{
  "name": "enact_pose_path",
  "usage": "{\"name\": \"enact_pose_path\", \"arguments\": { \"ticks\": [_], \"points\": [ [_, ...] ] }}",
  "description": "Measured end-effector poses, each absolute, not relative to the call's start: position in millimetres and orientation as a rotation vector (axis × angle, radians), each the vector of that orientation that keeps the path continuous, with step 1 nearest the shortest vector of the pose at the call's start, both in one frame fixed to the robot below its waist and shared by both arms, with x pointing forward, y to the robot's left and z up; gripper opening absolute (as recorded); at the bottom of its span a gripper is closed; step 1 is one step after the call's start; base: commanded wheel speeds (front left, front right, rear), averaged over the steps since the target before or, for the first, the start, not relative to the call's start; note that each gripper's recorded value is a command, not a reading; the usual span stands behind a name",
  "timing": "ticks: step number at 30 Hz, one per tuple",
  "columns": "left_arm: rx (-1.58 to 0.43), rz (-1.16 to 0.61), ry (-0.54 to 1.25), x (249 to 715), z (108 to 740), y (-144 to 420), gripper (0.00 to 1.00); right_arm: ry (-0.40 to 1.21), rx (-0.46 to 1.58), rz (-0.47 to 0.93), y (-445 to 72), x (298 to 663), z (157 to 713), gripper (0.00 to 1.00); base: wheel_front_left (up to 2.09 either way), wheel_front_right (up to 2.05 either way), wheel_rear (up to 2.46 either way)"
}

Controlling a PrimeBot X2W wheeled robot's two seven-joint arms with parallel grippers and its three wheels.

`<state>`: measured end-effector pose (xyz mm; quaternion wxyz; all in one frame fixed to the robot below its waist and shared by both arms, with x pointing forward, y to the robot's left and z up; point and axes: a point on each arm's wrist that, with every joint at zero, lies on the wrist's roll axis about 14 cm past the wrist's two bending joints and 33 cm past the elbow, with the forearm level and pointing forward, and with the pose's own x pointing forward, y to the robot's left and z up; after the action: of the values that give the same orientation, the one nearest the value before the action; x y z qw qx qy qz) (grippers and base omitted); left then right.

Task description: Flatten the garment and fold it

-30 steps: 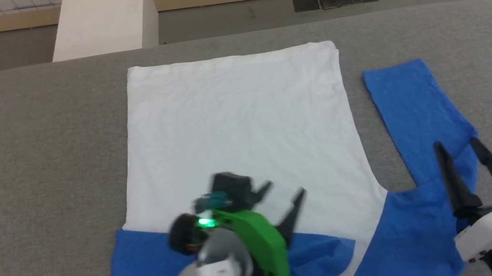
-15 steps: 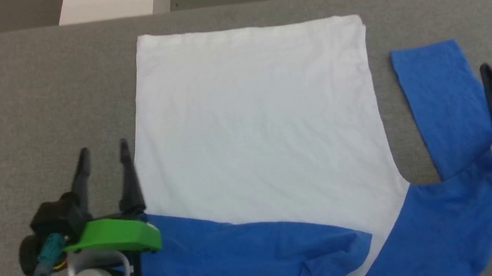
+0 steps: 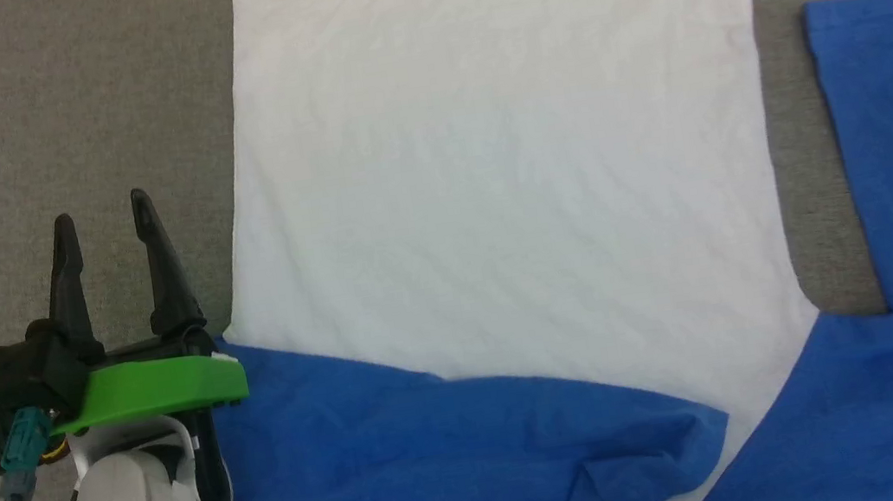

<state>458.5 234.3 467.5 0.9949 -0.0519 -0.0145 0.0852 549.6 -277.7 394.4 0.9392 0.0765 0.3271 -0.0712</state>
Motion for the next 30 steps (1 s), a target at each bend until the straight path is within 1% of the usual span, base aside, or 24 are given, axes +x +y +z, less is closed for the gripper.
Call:
{"name": "enact_pose_path", "arguments": {
  "ticks": [5, 6, 7, 8, 9, 10, 13, 18, 24, 27, 30],
  "points": [
    [-0.094, 0.197, -0.008, 454, 458, 245, 1.0, 0.787, 0.139, -0.095, -259, 557, 369, 1.0, 0.0, 0.0, 0.0],
    [-0.093, 0.202, -0.006, 452, 457, 247, 1.0, 0.804, 0.134, -0.088, -257, 557, 367, 0.9, 0.0, 0.0, 0.0],
    [-0.089, 0.206, -0.004, 451, 457, 249, 1.0, 0.82, 0.125, -0.084, -257, 557, 367, 0.37, 0.0, 0.0, 0.0],
    [-0.09, 0.208, -0.001, 450, 456, 250, 1.0, 0.832, 0.119, -0.082, -257, 557, 367, 0.24, 0.0, 0.0, 0.0],
    [-0.093, 0.208, 0.0, 449, 456, 251, 1.0, 0.842, 0.114, -0.079, -257, 556, 368, 0.09, 0.0, 0.0, 0.0],
    [-0.09, 0.206, 0.001, 447, 457, 251, 1.0, 0.842, 0.113, -0.076, -257, 555, 370, 0.0, 0.0, 0.0, 0.0],
    [-0.08, 0.204, 0.004, 443, 458, 251, 1.0, 0.812, 0.106, -0.078, -258, 548, 377, 0.0, 0.0, 0.0, 0.0],
    [-0.08, 0.203, 0.002, 430, 464, 252, 1.0, 0.668, 0.085, -0.133, -282, 533, 407, 0.0, 0.0, 0.0, 0.0],
    [-0.088, 0.209, 0.006, 403, 469, 255, 1.0, 0.506, 0.062, -0.215, -315, 495, 462, 0.0, 0.0, 0.0, 0.0],
    [-0.092, 0.199, 0.003, 392, 473, 252, 1.0, 0.44, 0.059, -0.216, -311, 473, 491, 0.0, 0.0, 0.0, 0.0],
    [-0.087, 0.183, -0.015, 386, 480, 248, 1.0, 0.372, 0.059, -0.187, -296, 453, 523, 0.0, 0.0, 0.0, 0.0]
  ]
}}
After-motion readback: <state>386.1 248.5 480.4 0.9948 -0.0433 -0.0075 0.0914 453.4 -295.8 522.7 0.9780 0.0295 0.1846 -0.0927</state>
